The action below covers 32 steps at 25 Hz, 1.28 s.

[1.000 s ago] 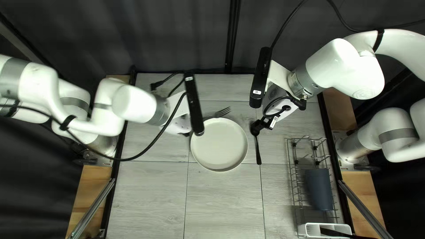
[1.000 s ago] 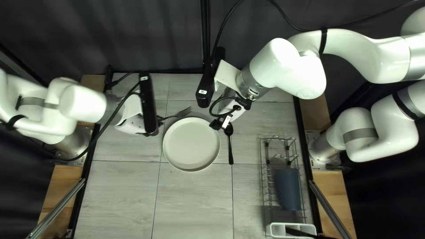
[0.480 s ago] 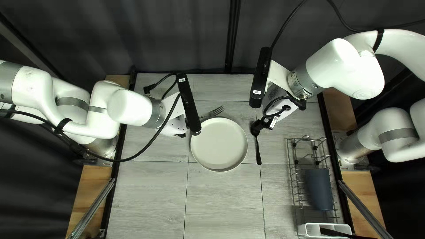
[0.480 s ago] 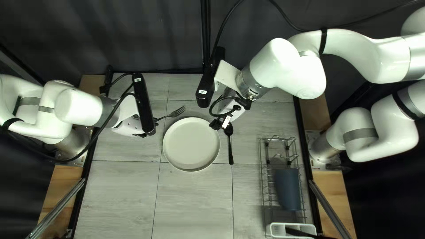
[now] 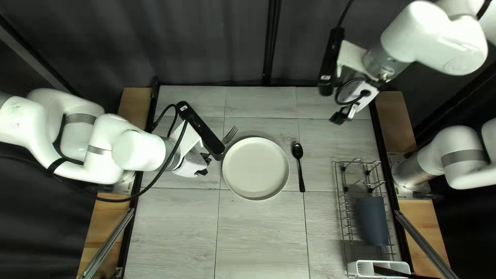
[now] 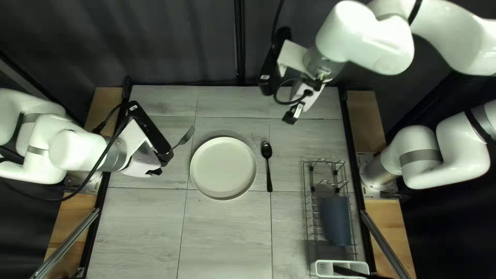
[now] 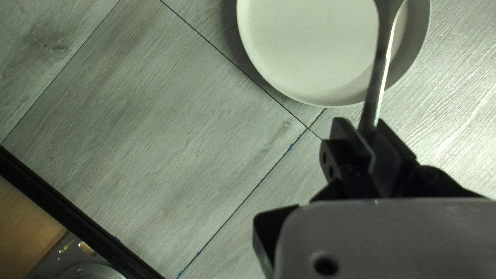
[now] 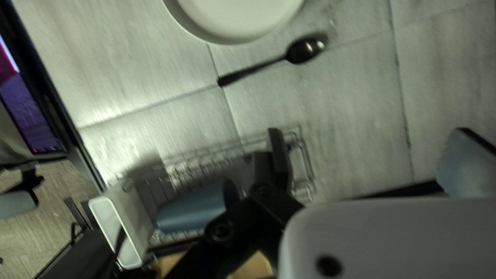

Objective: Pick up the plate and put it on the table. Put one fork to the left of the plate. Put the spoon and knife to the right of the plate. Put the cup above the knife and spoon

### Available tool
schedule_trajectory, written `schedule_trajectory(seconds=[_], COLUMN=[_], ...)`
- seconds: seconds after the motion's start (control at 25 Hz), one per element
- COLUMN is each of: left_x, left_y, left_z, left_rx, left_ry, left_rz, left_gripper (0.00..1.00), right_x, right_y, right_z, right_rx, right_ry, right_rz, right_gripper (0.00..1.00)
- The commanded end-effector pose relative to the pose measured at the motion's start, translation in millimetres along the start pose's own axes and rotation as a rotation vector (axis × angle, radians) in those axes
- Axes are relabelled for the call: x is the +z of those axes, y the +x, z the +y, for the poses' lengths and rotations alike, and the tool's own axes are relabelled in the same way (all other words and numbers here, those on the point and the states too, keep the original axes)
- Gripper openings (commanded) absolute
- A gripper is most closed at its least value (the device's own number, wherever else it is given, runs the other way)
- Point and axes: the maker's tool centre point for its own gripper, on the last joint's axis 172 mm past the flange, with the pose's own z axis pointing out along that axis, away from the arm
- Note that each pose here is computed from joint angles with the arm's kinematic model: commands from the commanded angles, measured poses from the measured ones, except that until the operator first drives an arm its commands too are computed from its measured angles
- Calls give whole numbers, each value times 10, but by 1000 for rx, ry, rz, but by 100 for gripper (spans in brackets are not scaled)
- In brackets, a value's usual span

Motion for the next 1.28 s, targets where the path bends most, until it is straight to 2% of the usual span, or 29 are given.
schedule_trajectory(seconds=[0.04, 0.2, 0.44, 0.56, 0.64, 0.92, 1.12, 1.28], left_x=[139, 363, 363, 539, 711, 723, 1291, 1412], left_y=[-48, -287, -287, -411, -612, -626, -849, -971], left_z=[-54, -54, -54, -52, -26, -26, -220, -247], left_rx=[-106, -372, -372, -462, -571, -585, -678, -730], left_ry=[14, 93, 93, 125, 139, 143, 198, 241], left_rz=[-48, -149, -149, -191, -236, -238, -280, -297], left_gripper=[0, 0, 0, 0, 0, 0, 0, 0], right_x=[-5, -5, -5, -5, -5, -5, -5, -5], right_y=[-6, -6, -6, -6, -6, -6, -6, -6], right_z=[9, 9, 9, 9, 9, 9, 9, 9], right_rx=[-1, -1, -1, -1, -1, -1, -1, -1], right_ry=[-1, -1, -1, -1, -1, -1, -1, -1], right_rz=[-2, -2, -2, -2, -2, -2, -2, -2], right_gripper=[100, 100, 100, 100, 100, 100, 100, 100])
